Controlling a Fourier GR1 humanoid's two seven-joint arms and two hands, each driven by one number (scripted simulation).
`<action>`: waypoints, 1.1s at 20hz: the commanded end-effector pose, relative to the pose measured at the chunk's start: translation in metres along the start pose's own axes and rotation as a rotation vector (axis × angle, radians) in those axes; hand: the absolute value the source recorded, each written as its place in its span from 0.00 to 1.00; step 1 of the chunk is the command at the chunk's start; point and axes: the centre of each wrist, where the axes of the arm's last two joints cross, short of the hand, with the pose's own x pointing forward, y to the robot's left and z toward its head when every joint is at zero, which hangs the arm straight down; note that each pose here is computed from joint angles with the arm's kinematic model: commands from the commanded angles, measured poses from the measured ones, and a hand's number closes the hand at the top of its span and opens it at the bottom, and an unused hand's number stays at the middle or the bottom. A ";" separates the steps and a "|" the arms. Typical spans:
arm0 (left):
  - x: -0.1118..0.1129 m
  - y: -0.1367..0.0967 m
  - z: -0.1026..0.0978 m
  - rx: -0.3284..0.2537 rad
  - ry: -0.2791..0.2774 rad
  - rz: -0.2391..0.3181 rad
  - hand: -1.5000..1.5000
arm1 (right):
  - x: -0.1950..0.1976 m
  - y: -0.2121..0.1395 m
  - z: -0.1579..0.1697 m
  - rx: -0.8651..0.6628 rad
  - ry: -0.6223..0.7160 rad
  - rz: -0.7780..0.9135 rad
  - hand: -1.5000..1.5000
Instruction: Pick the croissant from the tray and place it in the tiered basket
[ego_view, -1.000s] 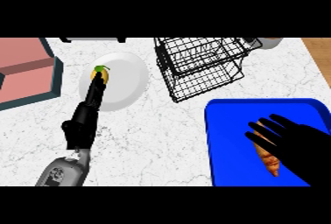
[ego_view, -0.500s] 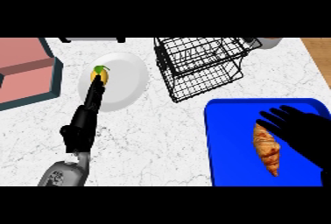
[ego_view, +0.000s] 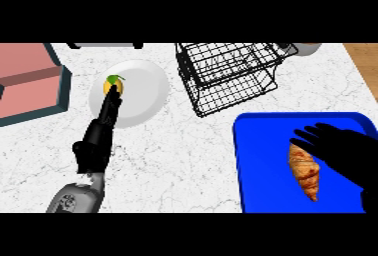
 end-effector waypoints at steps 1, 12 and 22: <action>-0.004 -0.009 0.004 0.013 -0.005 -0.003 0.50 | -0.007 -0.001 -0.006 0.005 -0.019 -0.016 0.00; -0.004 0.002 0.008 0.002 -0.002 0.005 0.50 | -0.001 0.016 -0.024 0.035 -0.011 -0.027 0.00; -0.003 0.015 0.001 -0.001 -0.011 -0.009 0.50 | 0.012 0.041 -0.053 0.075 0.024 -0.021 0.00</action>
